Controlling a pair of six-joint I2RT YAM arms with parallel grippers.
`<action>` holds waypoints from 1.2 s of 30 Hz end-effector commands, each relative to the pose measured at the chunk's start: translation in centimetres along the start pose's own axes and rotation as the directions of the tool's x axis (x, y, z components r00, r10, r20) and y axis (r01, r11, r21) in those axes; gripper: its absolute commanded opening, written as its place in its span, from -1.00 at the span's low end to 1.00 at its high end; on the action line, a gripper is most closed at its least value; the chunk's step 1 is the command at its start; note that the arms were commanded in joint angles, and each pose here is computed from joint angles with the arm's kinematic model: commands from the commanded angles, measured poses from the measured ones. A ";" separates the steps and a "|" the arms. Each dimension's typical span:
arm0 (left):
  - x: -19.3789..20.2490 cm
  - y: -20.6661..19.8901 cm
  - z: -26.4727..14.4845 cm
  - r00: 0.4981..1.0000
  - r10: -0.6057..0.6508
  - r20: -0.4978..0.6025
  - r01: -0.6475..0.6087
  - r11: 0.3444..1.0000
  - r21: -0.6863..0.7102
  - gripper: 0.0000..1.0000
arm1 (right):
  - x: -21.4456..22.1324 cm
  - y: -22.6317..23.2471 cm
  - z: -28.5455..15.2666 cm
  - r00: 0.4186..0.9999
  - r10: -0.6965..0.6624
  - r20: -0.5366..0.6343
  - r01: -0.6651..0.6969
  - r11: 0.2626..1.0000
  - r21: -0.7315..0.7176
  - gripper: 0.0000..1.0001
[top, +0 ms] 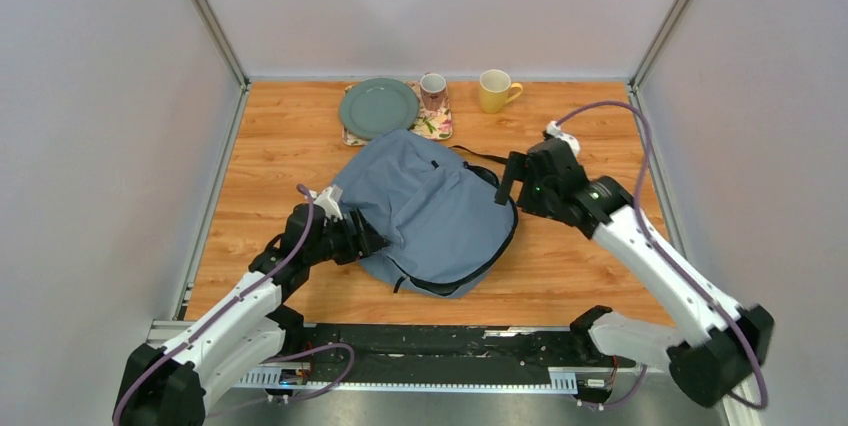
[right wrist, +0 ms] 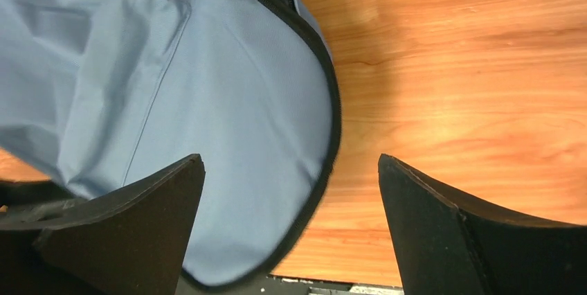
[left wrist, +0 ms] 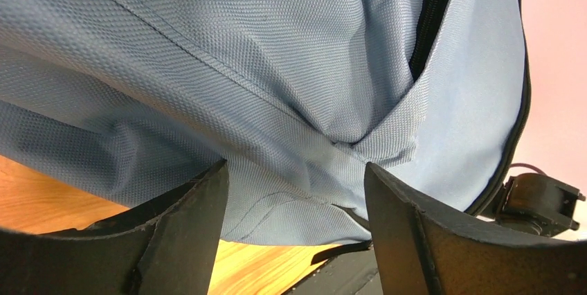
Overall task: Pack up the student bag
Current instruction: Adjust the student bag at the center of the board.
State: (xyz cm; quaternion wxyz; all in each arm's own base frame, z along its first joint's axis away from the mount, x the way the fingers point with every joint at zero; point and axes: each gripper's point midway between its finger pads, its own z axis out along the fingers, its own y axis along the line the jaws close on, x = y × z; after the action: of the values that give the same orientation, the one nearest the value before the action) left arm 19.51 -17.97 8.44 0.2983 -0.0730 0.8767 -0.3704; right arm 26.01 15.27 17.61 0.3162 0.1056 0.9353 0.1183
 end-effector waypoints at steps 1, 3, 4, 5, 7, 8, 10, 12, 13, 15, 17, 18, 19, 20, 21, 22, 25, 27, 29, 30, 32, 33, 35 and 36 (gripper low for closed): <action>-0.5 -1.4 -0.3 1.000 0.002 -0.018 -0.001 1.000 0.026 0.58 | 1.3 -2.9 -3.7 0.998 0.029 0.064 -0.028 1.000 -0.009 0.99; 0.0 -1.0 -0.1 0.999 -0.004 -0.046 0.004 1.000 0.005 0.58 | 2.3 -1.1 -5.7 0.993 0.104 0.063 -0.091 0.978 -0.186 0.99; 0.3 -1.0 -0.1 0.998 -0.005 -0.056 0.006 1.000 0.004 0.59 | 4.4 -0.8 -5.5 0.993 0.122 -0.004 -0.119 0.964 -0.238 0.99; 0.3 -1.0 0.0 0.998 -0.001 -0.057 0.001 1.000 0.004 0.58 | 5.0 -0.1 -6.7 0.989 0.147 -0.014 -0.143 0.935 -0.324 0.99; 0.6 -1.0 0.2 0.998 -0.003 -0.063 0.003 1.000 0.003 0.57 | 6.7 1.5 -7.2 0.980 0.184 -0.069 -0.196 0.882 -0.429 0.99; 0.6 -1.0 0.3 0.998 -0.003 -0.064 0.003 1.000 0.004 0.53 | 7.3 1.8 -7.4 0.976 0.196 -0.091 -0.216 0.871 -0.442 0.99; 0.7 -1.1 0.4 0.998 0.000 -0.071 0.001 1.000 0.010 0.22 | 8.8 2.0 -7.3 0.972 0.200 -0.120 -0.232 0.874 -0.428 0.99; 0.7 -0.9 0.4 0.998 0.000 -0.070 0.000 1.000 0.005 0.03 | 10.9 2.7 -7.4 0.975 0.154 -0.158 -0.209 0.877 -0.432 0.98; 0.6 -0.9 0.4 0.998 -0.001 -0.063 0.001 1.000 0.007 -0.14 | 10.9 2.5 -6.6 0.974 0.181 -0.136 -0.220 0.894 -0.390 0.93; 0.6 -1.0 0.4 0.998 0.000 -0.059 0.001 1.000 0.013 -0.40 | 12.6 2.6 -6.4 0.977 0.144 -0.155 -0.190 0.920 -0.343 0.87; 0.4 -1.2 0.4 0.999 0.001 -0.054 0.001 1.000 0.022 -0.61 | 13.1 2.9 -5.6 0.981 0.134 -0.144 -0.171 0.940 -0.295 0.73; 0.4 -1.3 0.4 0.999 0.001 -0.054 0.000 1.000 0.025 -0.73 | 14.0 3.4 -5.8 0.983 0.102 -0.153 -0.145 0.942 -0.302 0.71; 0.3 -1.5 0.4 0.999 0.004 -0.051 -0.002 0.999 0.032 -0.79 | 14.3 3.6 -5.2 0.986 0.088 -0.138 -0.124 0.953 -0.275 0.63; 0.3 -1.5 0.4 0.999 0.002 -0.052 0.000 0.999 0.033 -0.83 | 14.4 4.1 -5.1 0.987 0.089 -0.134 -0.123 0.953 -0.276 0.60; 0.3 -1.6 0.4 0.999 0.002 -0.051 0.000 0.999 0.038 -0.85 | 14.8 4.9 -5.6 0.988 0.068 -0.136 -0.105 0.952 -0.289 0.59; 0.3 -1.6 0.4 0.999 -0.001 -0.049 0.002 0.999 0.038 -0.85 | 15.0 5.0 -4.9 0.991 0.058 -0.124 -0.089 0.962 -0.260 0.49; 0.0 -2.0 0.3 0.999 -0.004 -0.039 0.006 0.999 0.052 -0.86 | 15.3 5.8 -4.7 0.996 0.036 -0.085 -0.054 0.972 -0.227 0.42; 0.0 -2.2 0.2 0.999 -0.003 -0.038 0.006 0.998 0.059 -0.87 | 15.5 6.2 -4.3 0.996 0.047 -0.075 -0.063 0.974 -0.217 0.42; 0.0 -2.3 0.2 0.999 -0.004 -0.039 0.006 0.998 0.064 -0.88 | 15.5 7.1 -3.8 0.996 0.063 -0.058 -0.075 0.970 -0.232 0.42; 0.0 -2.4 0.1 0.999 -0.005 -0.042 0.008 0.998 0.067 -0.88 | 15.7 7.1 -3.6 0.995 0.071 -0.063 -0.084 0.970 -0.229 0.42; 0.0 -2.5 0.1 0.999 -0.006 -0.042 0.009 0.998 0.069 -0.88 | 15.8 7.0 -3.3 0.997 0.064 -0.047 -0.072 0.976 -0.205 0.42; -0.1 -2.6 0.1 0.999 -0.009 -0.039 0.012 0.997 0.072 -0.89 | 16.0 6.7 -3.2 0.998 0.055 -0.042 -0.062 0.980 -0.187 0.41; -0.2 -2.8 0.0 0.999 -0.013 -0.038 0.016 0.997 0.078 -0.90 | 16.3 6.1 -2.9 0.999 0.044 -0.027 -0.048 0.987 -0.152 0.38; -0.3 -2.9 0.0 0.999 -0.013 -0.034 0.016 0.997 0.080 -0.91 | 16.7 5.9 -2.9 0.999 0.038 -0.029 -0.042 0.988 -0.146 0.37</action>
State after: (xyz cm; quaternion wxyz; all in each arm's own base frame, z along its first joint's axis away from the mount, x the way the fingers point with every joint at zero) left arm 18.75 -18.96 8.13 0.2606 -0.0753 0.8850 -0.3783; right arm 11.06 24.65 10.90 0.2714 0.0689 0.9401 0.1946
